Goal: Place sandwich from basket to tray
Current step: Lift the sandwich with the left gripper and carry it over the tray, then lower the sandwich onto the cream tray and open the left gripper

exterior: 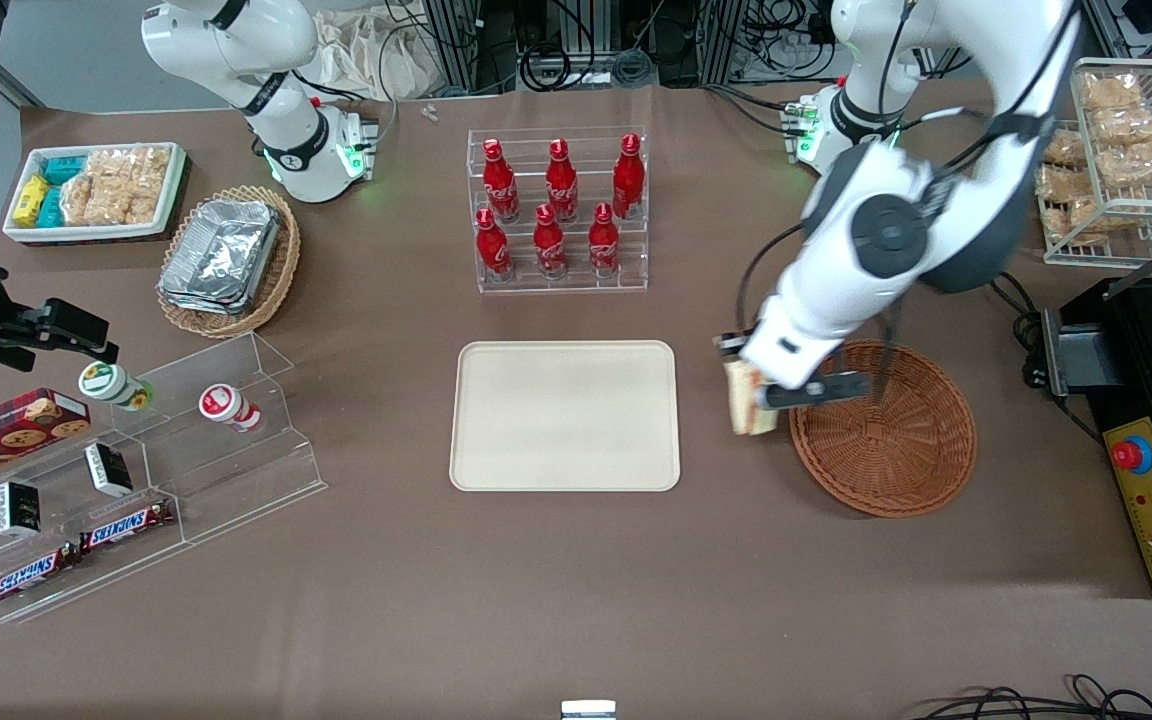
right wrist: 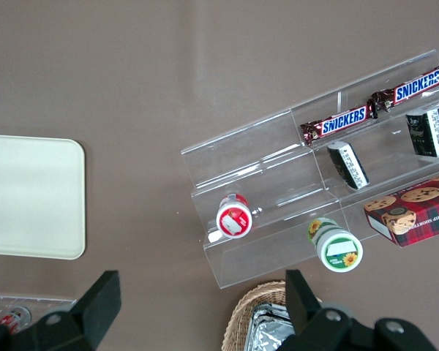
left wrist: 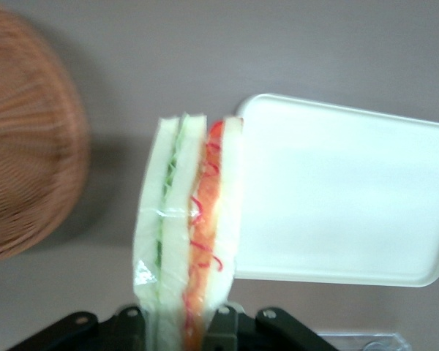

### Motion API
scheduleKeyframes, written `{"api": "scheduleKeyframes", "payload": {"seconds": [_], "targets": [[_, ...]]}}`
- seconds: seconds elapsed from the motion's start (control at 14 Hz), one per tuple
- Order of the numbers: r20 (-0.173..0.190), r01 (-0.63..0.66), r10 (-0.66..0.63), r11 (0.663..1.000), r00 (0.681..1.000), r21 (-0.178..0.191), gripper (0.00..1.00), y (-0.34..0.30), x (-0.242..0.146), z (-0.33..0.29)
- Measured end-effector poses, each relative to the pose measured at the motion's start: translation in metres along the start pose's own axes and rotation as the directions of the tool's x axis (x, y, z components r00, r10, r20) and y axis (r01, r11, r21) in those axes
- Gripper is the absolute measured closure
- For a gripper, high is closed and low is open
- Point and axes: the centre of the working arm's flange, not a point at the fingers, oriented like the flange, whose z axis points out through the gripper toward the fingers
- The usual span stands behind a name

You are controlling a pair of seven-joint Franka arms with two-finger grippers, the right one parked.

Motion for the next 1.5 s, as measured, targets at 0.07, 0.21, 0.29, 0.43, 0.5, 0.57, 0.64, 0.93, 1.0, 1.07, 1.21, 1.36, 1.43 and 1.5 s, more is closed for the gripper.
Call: {"api": "scheduleKeyframes", "payload": {"seconds": [0.07,0.21,0.29,0.43,0.5,0.57,0.64,0.93,1.0,1.07,1.21,1.36,1.43,1.5], "targets": [[-0.007,-0.021,0.021,0.999,1.0,-0.032,0.8,0.015,-0.002,0.023],[-0.02,-0.066,0.065,0.996,0.998,-0.059,0.8,0.033,-0.004,0.069],[-0.027,-0.097,0.095,0.994,0.995,-0.053,0.8,0.038,-0.006,0.09],[-0.038,-0.165,0.165,0.986,0.986,-0.011,0.8,0.042,-0.009,0.129],[-0.035,-0.184,0.185,0.983,0.982,0.014,0.81,0.039,-0.01,0.146],[-0.03,-0.187,0.187,0.982,0.982,0.031,0.83,0.037,-0.01,0.16],[-0.029,-0.18,0.181,0.983,0.983,0.046,0.82,0.035,-0.011,0.169],[-0.068,-0.042,0.044,0.998,0.997,0.04,0.47,0.051,-0.013,0.165],[-0.086,-0.014,0.016,1.0,0.996,0.024,0.38,0.058,-0.009,0.156],[-0.107,0.008,-0.007,1.0,0.994,0.007,0.29,0.064,-0.004,0.144],[-0.161,0.039,-0.041,0.999,0.986,-0.015,0.09,0.071,0.005,0.106],[-0.206,0.072,-0.067,0.997,0.976,0.016,0.0,0.068,0.011,0.049],[-0.235,0.089,-0.082,0.996,0.969,0.022,0.0,0.065,0.014,0.015],[-0.26,0.109,-0.099,0.994,0.961,0.024,0.0,0.064,0.016,-0.02]]}}
